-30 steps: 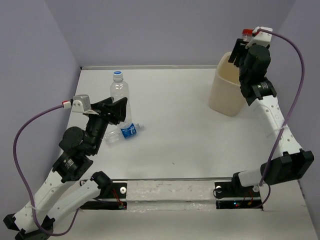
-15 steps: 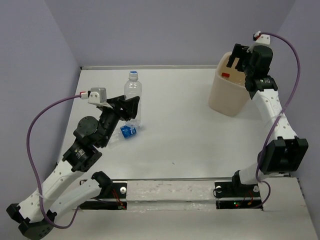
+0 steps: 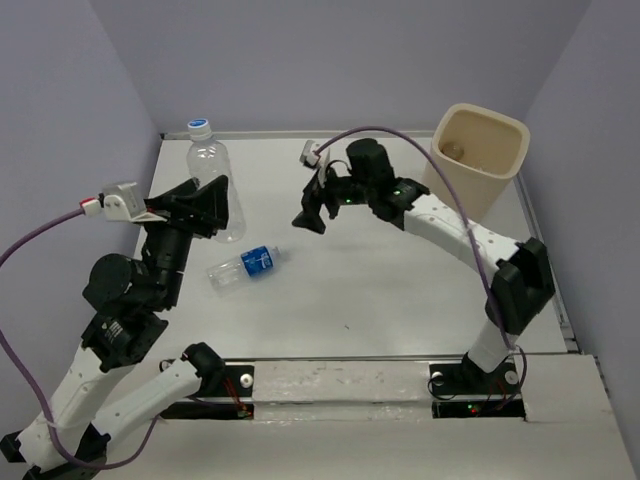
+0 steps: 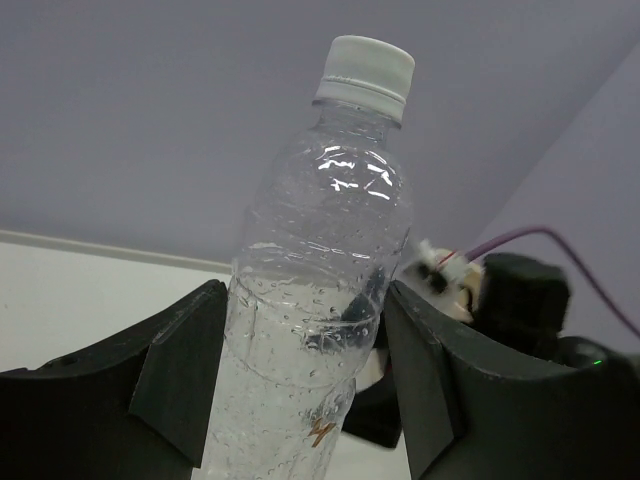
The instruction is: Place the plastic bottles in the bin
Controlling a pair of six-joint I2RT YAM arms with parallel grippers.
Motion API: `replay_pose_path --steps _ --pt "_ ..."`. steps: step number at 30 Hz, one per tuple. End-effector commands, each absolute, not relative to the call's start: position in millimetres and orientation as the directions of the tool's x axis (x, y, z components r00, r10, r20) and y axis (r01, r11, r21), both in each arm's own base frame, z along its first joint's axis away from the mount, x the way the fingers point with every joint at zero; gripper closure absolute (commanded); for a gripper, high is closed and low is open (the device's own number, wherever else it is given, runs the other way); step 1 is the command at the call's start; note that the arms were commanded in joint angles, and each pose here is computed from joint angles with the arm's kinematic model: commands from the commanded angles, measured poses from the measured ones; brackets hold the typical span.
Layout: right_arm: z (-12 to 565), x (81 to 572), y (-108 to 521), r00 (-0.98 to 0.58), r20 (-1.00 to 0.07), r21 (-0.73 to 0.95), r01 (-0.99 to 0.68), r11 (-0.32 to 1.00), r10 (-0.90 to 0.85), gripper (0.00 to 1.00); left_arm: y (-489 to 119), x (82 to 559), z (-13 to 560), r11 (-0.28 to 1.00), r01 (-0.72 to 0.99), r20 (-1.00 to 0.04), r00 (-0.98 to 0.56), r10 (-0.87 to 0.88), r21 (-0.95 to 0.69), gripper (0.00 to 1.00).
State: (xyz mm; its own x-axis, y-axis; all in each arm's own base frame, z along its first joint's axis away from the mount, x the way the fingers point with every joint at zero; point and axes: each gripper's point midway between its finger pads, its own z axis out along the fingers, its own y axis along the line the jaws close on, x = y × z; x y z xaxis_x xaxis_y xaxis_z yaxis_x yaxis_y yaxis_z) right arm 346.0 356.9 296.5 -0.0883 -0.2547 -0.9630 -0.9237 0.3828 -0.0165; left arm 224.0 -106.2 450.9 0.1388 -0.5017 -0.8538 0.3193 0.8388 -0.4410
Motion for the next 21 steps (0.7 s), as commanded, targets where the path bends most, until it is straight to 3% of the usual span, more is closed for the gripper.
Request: replay_pose_path --steps 1,7,16,21 --pt "261 321 412 -0.013 -0.954 -0.025 -0.992 0.122 -0.3 0.02 -58 205 490 0.845 0.224 -0.805 0.262 -0.532 -0.485 0.68" --pt "209 294 489 0.077 -0.909 -0.074 -0.997 -0.024 -0.41 0.01 -31 195 475 0.854 0.132 -0.809 0.276 -0.519 -0.503 0.68" --pt "130 275 563 0.235 -0.798 -0.223 -0.971 -0.091 -0.555 0.0 -26 192 470 0.869 0.118 -0.824 0.28 -0.493 -0.48 0.68" --pt "94 276 572 0.264 -0.743 -0.242 -0.963 -0.121 -0.615 0.0 -22 190 467 0.871 0.109 -0.826 0.281 -0.489 -0.479 0.68"
